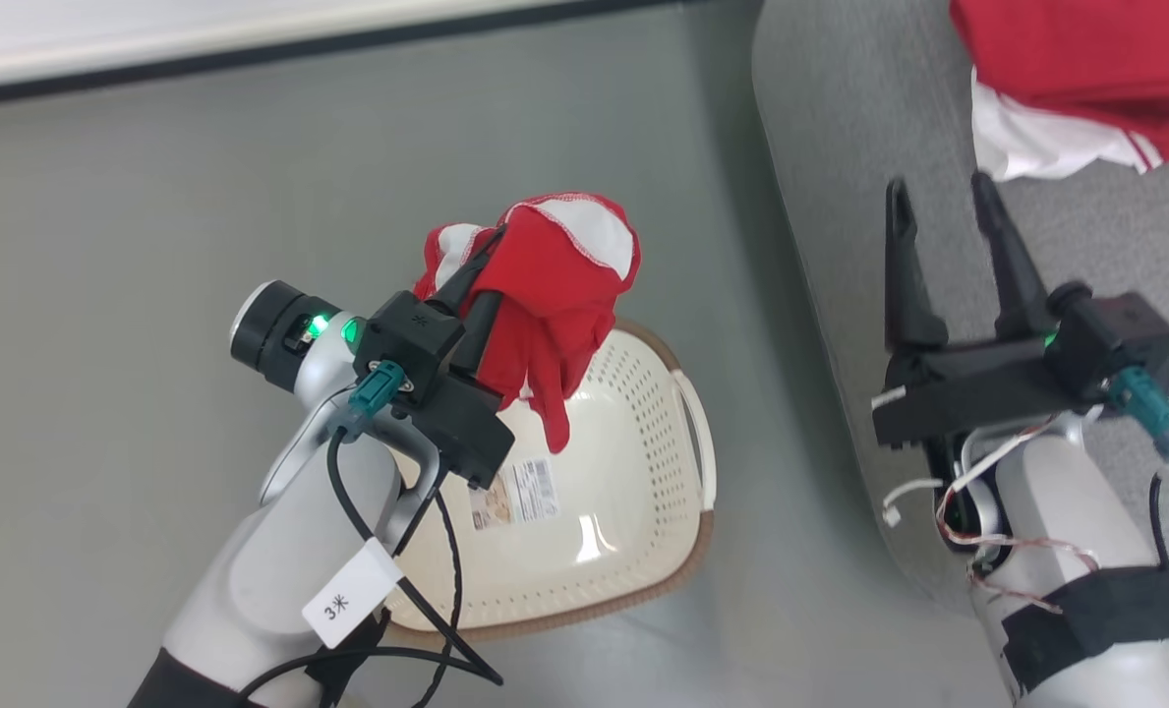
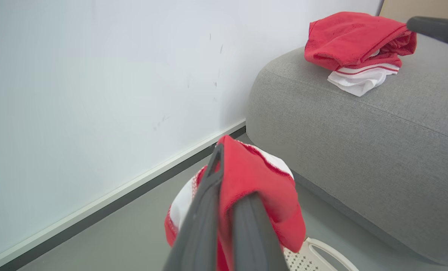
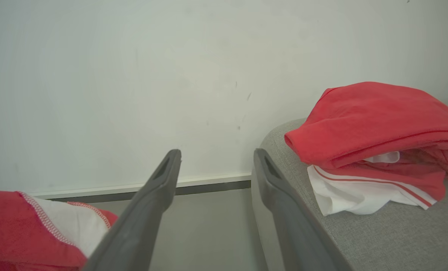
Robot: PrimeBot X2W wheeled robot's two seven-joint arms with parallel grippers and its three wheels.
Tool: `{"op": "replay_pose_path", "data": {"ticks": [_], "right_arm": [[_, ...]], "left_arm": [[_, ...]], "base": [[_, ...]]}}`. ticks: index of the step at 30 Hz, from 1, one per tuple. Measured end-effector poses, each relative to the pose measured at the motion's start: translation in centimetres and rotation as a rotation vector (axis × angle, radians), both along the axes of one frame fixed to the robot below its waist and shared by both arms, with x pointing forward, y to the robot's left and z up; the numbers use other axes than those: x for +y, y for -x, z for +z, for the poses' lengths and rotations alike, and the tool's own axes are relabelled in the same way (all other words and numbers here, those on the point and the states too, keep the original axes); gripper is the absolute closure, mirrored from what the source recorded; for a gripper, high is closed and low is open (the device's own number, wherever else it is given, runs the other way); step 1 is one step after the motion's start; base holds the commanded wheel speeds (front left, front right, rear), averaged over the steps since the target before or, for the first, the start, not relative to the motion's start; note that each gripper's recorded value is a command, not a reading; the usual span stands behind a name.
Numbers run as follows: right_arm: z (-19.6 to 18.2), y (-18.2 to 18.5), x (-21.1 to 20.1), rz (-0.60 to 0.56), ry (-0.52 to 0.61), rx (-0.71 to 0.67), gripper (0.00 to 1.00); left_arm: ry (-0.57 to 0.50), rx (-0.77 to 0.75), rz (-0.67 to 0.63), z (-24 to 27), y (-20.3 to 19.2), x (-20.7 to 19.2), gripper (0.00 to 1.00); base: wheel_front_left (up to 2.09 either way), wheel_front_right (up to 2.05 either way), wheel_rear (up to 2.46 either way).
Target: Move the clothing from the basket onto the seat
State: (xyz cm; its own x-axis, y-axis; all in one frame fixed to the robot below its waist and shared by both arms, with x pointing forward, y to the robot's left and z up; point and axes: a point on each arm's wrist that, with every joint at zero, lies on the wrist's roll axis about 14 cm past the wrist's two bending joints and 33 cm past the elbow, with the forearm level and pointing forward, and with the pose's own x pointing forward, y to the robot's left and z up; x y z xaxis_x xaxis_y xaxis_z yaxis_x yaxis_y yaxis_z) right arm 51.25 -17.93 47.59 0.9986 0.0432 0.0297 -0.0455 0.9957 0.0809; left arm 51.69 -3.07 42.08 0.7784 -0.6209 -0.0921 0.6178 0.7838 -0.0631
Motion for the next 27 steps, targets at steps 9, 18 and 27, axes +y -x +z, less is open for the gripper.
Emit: {"op": "replay_pose_path", "data": {"ticks": [9, 18, 27], "right_arm": [[2.6, 2.3, 1.5, 0.037, -0.017, -0.036, 0.00], [4.8, 5.0, 2.9, 0.074, -0.020, -0.076, 0.00], [5.0, 8.9, 6.8, 0.190, -0.027, -0.068, 0.00]], "left_arm": [[0.021, -0.122, 0.009, 6.7, 1.4, 0.8, 1.00], [0.033, -0.183, 0.041, 10.8, 4.2, 2.3, 1.00], [0.020, -0.231, 0.067, 13.2, 7.7, 3.9, 1.00]], "base": [[0.00, 0.00, 0.00], [0.00, 0.00, 0.00], [0.00, 0.00, 0.00]]}}
